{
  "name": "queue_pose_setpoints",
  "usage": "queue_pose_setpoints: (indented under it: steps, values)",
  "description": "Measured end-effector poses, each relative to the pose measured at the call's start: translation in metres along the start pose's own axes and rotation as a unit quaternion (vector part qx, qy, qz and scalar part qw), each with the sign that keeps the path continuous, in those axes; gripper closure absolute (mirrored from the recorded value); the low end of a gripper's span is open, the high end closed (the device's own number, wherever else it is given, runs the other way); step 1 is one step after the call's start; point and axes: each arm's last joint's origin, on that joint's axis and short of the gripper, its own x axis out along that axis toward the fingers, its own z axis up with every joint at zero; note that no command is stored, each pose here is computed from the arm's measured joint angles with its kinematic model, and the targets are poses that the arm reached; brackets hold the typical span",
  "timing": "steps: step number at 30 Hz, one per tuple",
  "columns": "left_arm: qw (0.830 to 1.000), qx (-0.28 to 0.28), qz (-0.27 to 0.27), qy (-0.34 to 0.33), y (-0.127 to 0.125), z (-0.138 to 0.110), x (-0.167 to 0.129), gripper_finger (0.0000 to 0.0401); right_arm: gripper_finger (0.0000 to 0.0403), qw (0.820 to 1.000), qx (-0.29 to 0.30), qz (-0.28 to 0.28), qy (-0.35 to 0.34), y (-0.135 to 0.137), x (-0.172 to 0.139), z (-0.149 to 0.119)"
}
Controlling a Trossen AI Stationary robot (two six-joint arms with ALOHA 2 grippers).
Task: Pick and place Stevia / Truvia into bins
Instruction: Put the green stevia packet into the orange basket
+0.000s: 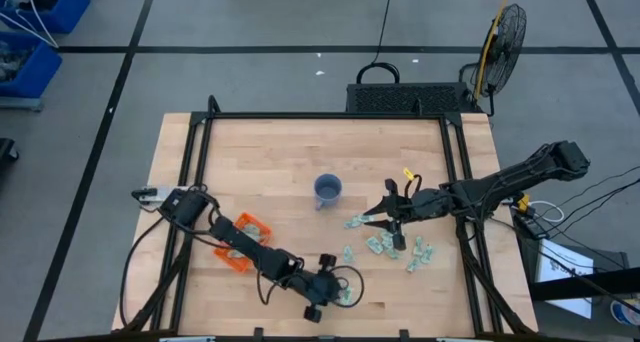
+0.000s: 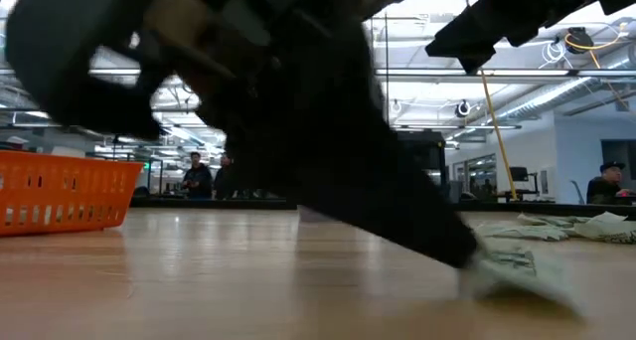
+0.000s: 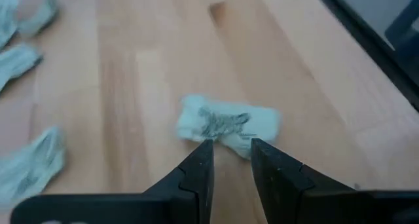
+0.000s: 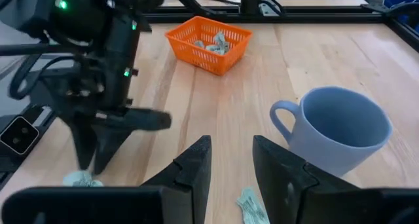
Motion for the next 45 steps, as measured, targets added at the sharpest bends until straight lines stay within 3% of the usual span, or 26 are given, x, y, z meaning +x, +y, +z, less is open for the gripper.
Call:
queue_pose_setpoints:
  steps: [10,19,25,37,40,45]
  values:
    - [0.999,0.051,0.006,0.005,0.011,-0.004,0.007,0.0295,0.0298,1.0,-0.014,0.0,-0.001,0.0,0.0,0.0]
    - [0.99,0.126,0.043,-0.039,0.014,0.023,-0.016,0.0295,0.0298,1.0,-0.014,0.0,0.001,0.0,0.0,0.0]
    - [0.995,0.087,0.021,-0.042,0.022,0.015,-0.003,0.0295,0.0298,1.0,-0.013,0.0,0.0,0.0,0.0,0.0]
    - [0.994,0.103,0.03,-0.011,0.036,-0.01,0.024,0.0297,0.0298,1.0,-0.015,0.0,-0.001,0.0,0.0,0.0]
    - [0.993,0.119,0.025,-0.007,0.034,-0.011,0.024,0.0319,0.0298,1.0,-0.015,0.0,-0.001,0.0,0.0,0.0]
    - [0.994,0.11,0.004,-0.006,0.035,-0.012,0.024,0.039,0.0298,1.0,-0.015,0.0,-0.001,0.0,0.0,0.0]
